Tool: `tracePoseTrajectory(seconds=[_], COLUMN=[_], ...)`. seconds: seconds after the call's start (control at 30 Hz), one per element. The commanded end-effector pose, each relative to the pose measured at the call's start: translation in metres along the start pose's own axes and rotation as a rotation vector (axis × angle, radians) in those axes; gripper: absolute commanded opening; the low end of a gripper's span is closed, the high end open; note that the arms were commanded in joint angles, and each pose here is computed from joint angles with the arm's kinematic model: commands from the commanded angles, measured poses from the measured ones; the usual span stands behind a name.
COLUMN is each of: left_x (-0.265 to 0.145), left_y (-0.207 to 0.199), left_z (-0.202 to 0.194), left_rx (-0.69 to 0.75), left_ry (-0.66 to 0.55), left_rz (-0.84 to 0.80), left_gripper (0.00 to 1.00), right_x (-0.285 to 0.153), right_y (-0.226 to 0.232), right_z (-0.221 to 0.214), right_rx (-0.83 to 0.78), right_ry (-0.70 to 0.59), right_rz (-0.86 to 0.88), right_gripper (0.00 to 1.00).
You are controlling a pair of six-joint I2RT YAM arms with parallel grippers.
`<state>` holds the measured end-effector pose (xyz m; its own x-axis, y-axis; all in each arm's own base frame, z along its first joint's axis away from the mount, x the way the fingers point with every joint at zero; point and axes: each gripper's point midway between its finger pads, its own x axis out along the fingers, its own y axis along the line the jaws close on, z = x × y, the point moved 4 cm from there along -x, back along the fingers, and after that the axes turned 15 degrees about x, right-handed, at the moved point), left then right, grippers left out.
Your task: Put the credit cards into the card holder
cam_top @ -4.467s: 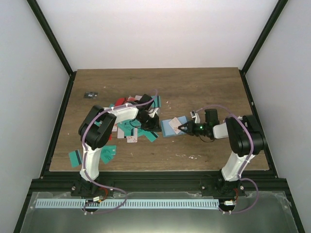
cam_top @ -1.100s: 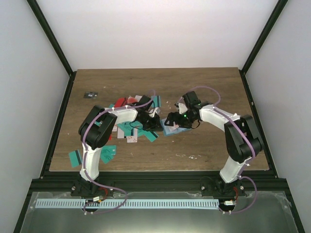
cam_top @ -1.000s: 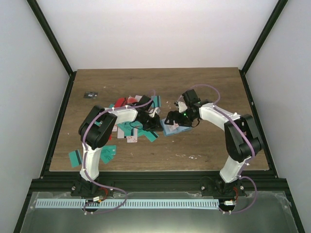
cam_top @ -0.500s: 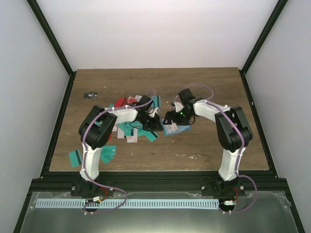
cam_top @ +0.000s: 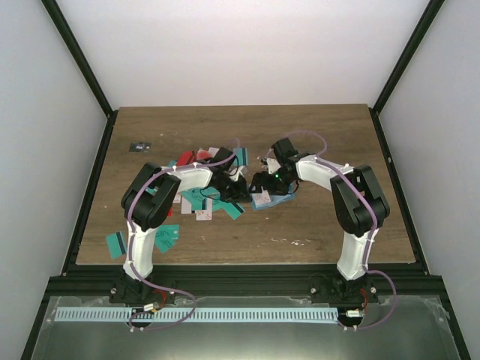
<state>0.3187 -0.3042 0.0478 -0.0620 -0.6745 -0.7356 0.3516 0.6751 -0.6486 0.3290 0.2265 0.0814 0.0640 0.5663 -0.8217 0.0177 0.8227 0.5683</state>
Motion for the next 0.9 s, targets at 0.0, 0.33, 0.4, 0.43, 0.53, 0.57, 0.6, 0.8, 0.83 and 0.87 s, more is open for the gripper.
tracePoseTrajectory(seconds=[0.0,0.33,0.4,0.43,0.53,0.57,0.6,0.8,0.83,0.87], left_x=[0.003,-0.016,-0.024,-0.028,-0.044,-0.050,-0.056,-0.106,-0.118,-0.128], left_y=[0.012,0.001,-0.003,-0.004,-0.012,-0.014,-0.016,-0.006,0.000,0.008], left_z=[-0.002,0.006,0.006,0.005,0.004,0.003,0.001,-0.022,-0.028,-0.035], left_rx=[-0.019,-0.004,0.006,0.008,0.024,0.029,0.031,0.002,-0.023,-0.054], left_ry=[0.005,-0.024,-0.034,-0.036,-0.057,-0.065,-0.071,-0.108,-0.119,-0.126], left_rz=[0.063,0.100,0.112,0.118,0.140,0.150,0.164,0.342,0.391,0.440], left_gripper=[0.10,0.11,0.12,0.13,0.16,0.18,0.19,0.29,0.31,0.32], right_x=[0.001,-0.017,-0.021,-0.023,-0.033,-0.037,-0.040,-0.067,-0.071,-0.073], right_y=[0.012,0.024,0.024,0.025,0.032,0.034,0.036,0.046,0.047,0.047], right_z=[-0.011,-0.008,-0.007,-0.005,-0.001,0.001,0.001,-0.010,-0.015,-0.020], right_rx=[0.017,-0.014,-0.024,-0.028,-0.048,-0.054,-0.056,-0.051,-0.047,-0.037], right_ry=[0.010,-0.012,-0.023,-0.031,-0.061,-0.071,-0.081,-0.130,-0.132,-0.133], right_rz=[0.016,0.015,0.004,0.001,-0.002,-0.005,-0.008,0.032,0.052,0.067], right_gripper=[0.82,0.85,0.86,0.87,0.90,0.90,0.91,0.95,0.95,0.95])
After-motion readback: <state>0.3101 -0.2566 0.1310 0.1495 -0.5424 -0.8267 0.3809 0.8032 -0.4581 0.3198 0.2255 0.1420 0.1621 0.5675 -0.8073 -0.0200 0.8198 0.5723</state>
